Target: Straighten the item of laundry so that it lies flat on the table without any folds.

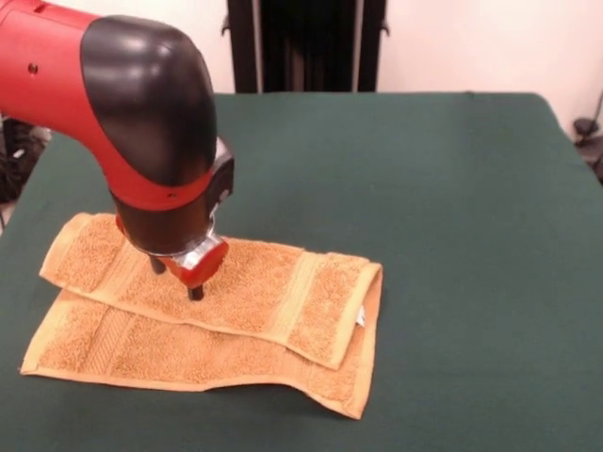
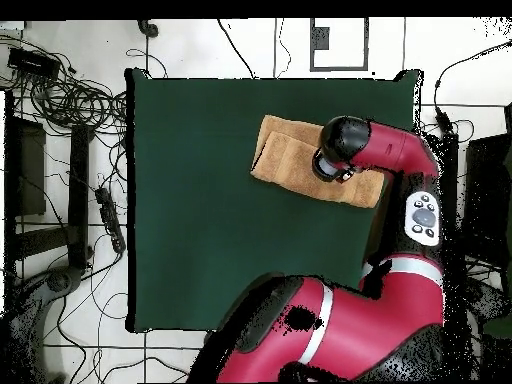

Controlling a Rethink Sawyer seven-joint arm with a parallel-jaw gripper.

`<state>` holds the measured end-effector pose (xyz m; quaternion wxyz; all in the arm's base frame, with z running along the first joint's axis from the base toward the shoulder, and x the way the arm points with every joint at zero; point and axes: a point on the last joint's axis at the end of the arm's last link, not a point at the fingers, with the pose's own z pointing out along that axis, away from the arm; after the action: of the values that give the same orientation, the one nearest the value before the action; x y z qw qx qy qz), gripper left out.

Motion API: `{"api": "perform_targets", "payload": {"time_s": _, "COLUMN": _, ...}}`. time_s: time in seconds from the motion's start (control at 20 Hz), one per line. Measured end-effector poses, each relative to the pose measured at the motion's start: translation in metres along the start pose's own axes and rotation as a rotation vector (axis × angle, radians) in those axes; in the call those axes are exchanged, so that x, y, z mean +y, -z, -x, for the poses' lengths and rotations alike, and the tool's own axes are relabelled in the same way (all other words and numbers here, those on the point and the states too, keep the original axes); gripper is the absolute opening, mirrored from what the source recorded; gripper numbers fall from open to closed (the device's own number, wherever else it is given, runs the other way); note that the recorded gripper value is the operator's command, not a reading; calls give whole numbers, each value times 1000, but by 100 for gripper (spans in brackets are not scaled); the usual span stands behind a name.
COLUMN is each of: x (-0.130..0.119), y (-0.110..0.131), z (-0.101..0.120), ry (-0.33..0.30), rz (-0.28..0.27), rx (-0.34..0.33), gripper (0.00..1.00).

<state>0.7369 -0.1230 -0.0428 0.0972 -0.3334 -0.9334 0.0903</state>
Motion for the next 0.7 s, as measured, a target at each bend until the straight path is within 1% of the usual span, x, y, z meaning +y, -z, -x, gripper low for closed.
{"api": "perform_targets", "payload": {"time_s": 0.2, "x": 12, "y": 5, "z": 1, "ry": 17, "rz": -19, "rx": -8, "gripper": 100}}
{"api": "perform_targets", "payload": {"time_s": 0.3, "x": 19, "y": 8, "z": -2, "ry": 28, "rz": -22, "rx": -16, "gripper": 100}}
{"api": "perform_targets", "payload": {"time_s": 0.35, "x": 26, "y": 12, "z": -7, "ry": 39, "rz": -24, "rx": -22, "gripper": 100}}
{"api": "perform_targets", "payload": {"time_s": 0.45, "x": 33, "y": 16, "z": -12, "ry": 47, "rz": -22, "rx": -24, "gripper": 100}}
{"api": "perform_targets", "payload": {"time_s": 0.5, "x": 42, "y": 23, "z": -20, "ry": 57, "rz": -17, "rx": -28, "gripper": 100}}
{"api": "perform_targets", "payload": {"time_s": 0.7, "x": 65, "y": 46, "z": -43, "ry": 86, "rz": 1, "rx": -43, "gripper": 100}}
